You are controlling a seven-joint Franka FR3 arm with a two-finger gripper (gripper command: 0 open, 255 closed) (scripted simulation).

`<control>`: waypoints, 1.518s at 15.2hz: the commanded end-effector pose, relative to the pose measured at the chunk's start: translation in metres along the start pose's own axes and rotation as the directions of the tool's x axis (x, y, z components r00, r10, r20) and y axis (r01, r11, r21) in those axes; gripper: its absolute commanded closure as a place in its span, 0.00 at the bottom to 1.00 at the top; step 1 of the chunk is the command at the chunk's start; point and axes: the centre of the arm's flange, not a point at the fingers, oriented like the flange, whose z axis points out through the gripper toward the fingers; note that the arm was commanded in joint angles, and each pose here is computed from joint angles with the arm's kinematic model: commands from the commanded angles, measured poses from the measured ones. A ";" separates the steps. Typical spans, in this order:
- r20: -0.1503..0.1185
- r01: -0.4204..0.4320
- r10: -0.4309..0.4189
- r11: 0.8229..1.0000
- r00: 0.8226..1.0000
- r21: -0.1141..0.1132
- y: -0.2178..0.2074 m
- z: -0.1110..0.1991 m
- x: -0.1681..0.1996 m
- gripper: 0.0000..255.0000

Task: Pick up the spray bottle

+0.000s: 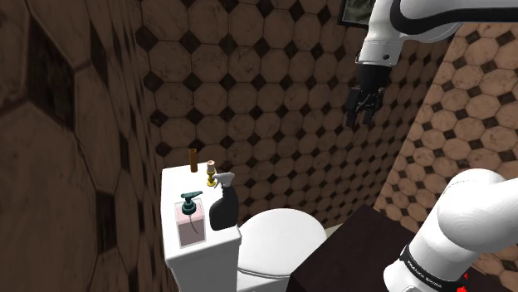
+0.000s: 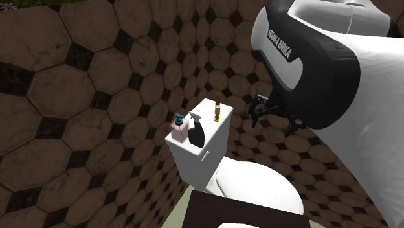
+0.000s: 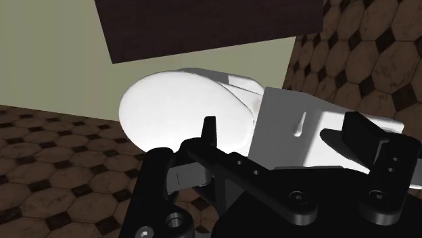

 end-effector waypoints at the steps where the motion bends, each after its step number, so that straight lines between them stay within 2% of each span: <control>1: 0.000 0.000 0.000 1.000 1.000 0.000 0.000 0.000 0.000 0.00; 3: 0.024 0.065 -0.065 0.998 0.998 -0.025 -0.012 0.009 0.027 0.00; 6: 0.063 0.164 -0.160 0.985 0.985 -0.059 -0.033 0.023 0.066 0.00; 9: 0.104 0.261 -0.252 0.961 0.962 -0.089 -0.058 0.040 0.102 0.00; 12: 0.148 0.357 -0.339 0.927 0.929 -0.114 -0.085 0.059 0.134 0.00; 17: 0.226 0.509 -0.473 0.848 0.852 -0.146 -0.134 0.095 0.181 0.00; 20: 0.274 0.595 -0.544 0.788 0.793 -0.159 -0.166 0.120 0.204 0.00; 23: 0.322 0.674 -0.606 0.720 0.727 -0.166 -0.199 0.146 0.223 0.00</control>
